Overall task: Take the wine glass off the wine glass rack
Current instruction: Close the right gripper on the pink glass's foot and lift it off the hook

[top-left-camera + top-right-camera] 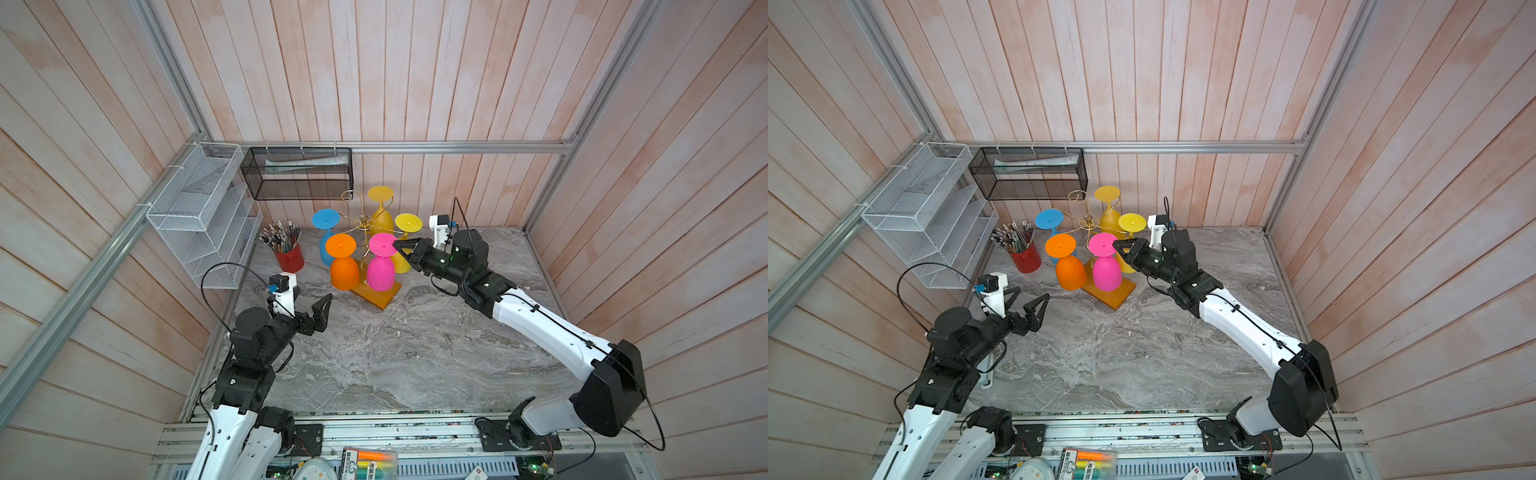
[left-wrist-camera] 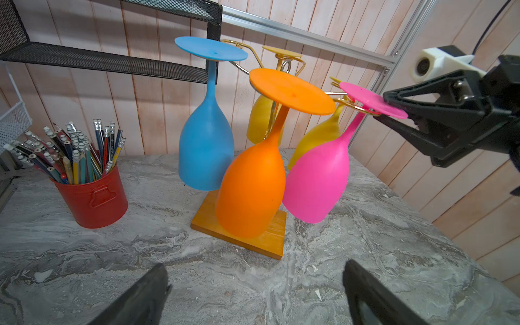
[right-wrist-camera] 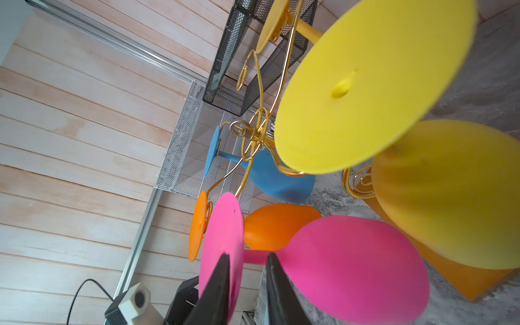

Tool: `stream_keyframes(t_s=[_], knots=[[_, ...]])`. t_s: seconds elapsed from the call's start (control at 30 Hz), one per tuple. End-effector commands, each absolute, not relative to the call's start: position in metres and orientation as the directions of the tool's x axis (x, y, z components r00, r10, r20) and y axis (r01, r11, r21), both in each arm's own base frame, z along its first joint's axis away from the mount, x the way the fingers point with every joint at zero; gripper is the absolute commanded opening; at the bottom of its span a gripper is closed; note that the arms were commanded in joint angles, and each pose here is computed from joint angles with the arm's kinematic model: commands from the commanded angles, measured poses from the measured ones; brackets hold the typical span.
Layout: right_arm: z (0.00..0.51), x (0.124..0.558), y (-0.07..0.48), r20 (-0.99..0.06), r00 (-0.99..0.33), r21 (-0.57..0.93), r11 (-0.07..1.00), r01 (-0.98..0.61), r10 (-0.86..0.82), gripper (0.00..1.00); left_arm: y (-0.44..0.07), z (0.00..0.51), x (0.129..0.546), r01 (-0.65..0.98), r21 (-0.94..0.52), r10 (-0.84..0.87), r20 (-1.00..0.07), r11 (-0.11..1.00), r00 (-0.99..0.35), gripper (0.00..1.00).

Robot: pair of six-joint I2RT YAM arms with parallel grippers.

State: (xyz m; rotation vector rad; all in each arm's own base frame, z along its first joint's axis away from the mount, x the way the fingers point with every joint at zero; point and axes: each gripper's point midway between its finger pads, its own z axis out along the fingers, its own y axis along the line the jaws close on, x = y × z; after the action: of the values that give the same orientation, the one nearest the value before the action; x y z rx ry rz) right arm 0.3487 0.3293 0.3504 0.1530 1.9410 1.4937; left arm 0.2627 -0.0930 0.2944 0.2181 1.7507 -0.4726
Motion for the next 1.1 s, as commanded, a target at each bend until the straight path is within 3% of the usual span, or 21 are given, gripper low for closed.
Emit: stream_keyframes(t_s=[0.0,0.4,1.07], knots=[[0.371,0.351,0.331,-0.449,-0.743,0.890,0.316,-0.327,0.496,0.19,-0.094,0.296,0.262,0.402,-0.202,-0.120,-0.968,0.893,-0.220,0.98],[0.394,0.352,0.331,-0.478,-0.711,0.878,0.313,-0.363,0.516,0.00,-0.094,0.293,0.263,0.392,-0.218,-0.135,-0.964,0.894,-0.230,0.98],[0.400,0.343,0.342,-0.503,-0.715,0.863,0.328,-0.384,0.485,0.00,-0.093,0.290,0.265,0.387,-0.223,-0.136,-0.961,0.895,-0.240,0.98]])
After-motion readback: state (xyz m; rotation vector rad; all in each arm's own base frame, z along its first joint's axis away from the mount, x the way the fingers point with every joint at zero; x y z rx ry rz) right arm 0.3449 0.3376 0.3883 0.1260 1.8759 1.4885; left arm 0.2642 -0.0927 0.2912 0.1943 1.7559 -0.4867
